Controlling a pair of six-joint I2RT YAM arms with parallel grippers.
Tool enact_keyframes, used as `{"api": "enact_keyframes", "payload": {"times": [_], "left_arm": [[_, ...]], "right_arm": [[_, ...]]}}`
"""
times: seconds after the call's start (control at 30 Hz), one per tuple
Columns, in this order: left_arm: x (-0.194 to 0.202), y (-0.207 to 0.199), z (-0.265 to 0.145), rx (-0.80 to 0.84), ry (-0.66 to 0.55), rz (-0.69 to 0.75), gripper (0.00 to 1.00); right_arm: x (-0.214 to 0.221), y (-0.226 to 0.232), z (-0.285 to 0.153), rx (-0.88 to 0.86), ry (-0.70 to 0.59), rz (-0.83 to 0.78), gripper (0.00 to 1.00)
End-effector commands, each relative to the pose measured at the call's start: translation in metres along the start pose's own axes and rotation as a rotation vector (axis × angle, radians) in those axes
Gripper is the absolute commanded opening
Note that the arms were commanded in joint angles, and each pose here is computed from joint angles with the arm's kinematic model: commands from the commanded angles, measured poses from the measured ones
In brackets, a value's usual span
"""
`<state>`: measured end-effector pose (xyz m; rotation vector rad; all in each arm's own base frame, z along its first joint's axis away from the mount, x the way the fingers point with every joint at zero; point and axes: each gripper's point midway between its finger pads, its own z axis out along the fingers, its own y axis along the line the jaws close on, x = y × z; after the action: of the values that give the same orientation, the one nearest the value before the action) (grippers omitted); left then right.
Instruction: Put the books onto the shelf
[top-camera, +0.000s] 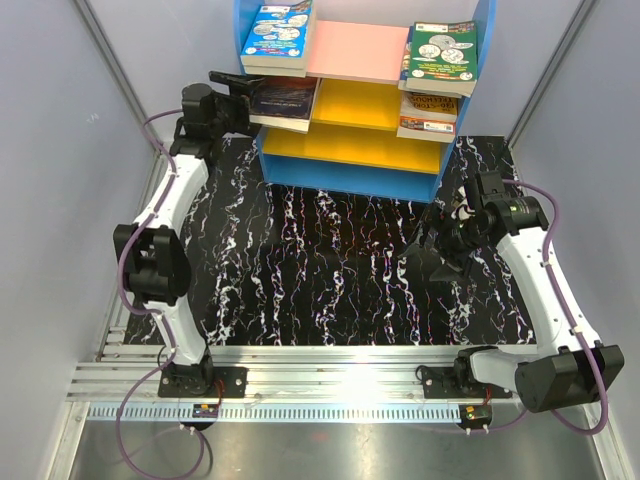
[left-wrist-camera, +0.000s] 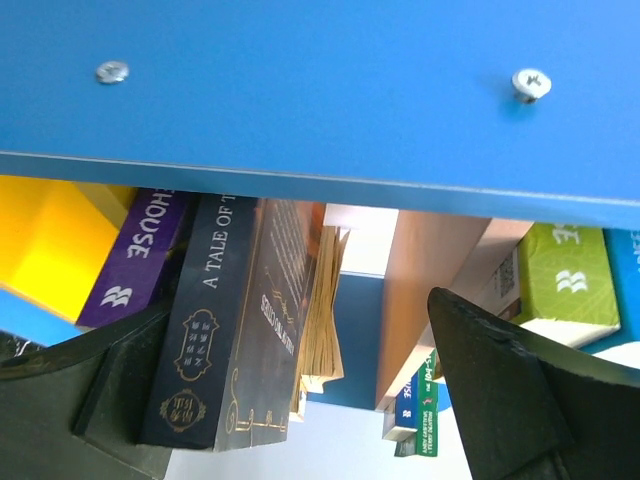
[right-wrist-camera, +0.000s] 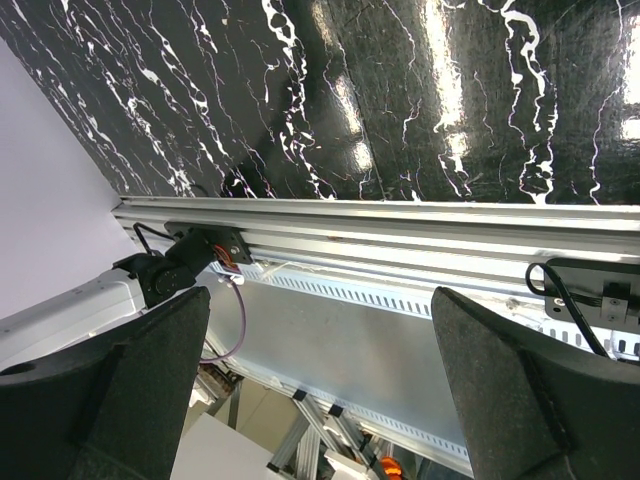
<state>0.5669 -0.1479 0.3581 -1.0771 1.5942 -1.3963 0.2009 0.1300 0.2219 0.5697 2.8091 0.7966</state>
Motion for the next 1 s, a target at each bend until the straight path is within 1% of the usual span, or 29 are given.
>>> {"api": "enact_keyframes", "payload": {"times": [0.0, 0.07, 0.1, 0.13, 0.17, 0.23, 0.4, 0.57, 0.67, 0.77, 0.8, 0.97], "left_arm": [[-0.006, -0.044, -0.021, 0.053, -0.001, 0.039, 0.99], [-0.008, -0.050, -0.023, 0.046, -0.004, 0.064, 0.99], [-0.012, -0.064, -0.027, 0.063, -0.014, 0.085, 0.99], [-0.014, -0.056, -0.026, 0.010, -0.017, 0.089, 0.99], [-0.018, -0.056, -0.029, -0.005, -0.028, 0.121, 0.99], [-0.024, -0.056, -0.035, -0.040, -0.052, 0.139, 0.99], [-0.030, -0.051, -0.045, -0.073, -0.068, 0.173, 0.99], [-0.032, -0.035, -0.050, -0.119, -0.060, 0.170, 0.99], [-0.035, -0.030, -0.057, -0.130, -0.073, 0.175, 0.99], [-0.038, -0.037, -0.069, -0.116, -0.091, 0.199, 0.99], [-0.036, -0.043, -0.074, -0.101, -0.087, 0.215, 0.99], [-0.025, -0.048, -0.097, -0.097, -0.062, 0.320, 0.99]], "right_arm": [[0.000, 0.007, -0.005, -0.045, -0.021, -0.006, 1.00], [0.000, 0.007, -0.005, -0.047, -0.020, -0.006, 1.00], [0.000, 0.008, -0.005, -0.049, -0.021, -0.009, 1.00], [0.001, 0.008, -0.006, -0.048, -0.019, -0.008, 1.00], [0.002, 0.007, -0.006, -0.049, -0.020, -0.009, 1.00], [0.002, 0.007, -0.007, -0.048, -0.022, -0.011, 1.00], [0.003, 0.008, -0.007, -0.055, -0.021, -0.014, 1.00], [0.004, 0.008, -0.006, -0.061, -0.015, -0.014, 1.00], [0.005, 0.008, -0.005, -0.065, -0.010, -0.013, 1.00], [0.007, 0.006, -0.005, -0.062, -0.008, -0.017, 1.00], [0.008, 0.004, -0.004, -0.058, -0.007, -0.017, 1.00], [0.006, 0.003, -0.004, -0.052, -0.008, -0.025, 1.00]]}}
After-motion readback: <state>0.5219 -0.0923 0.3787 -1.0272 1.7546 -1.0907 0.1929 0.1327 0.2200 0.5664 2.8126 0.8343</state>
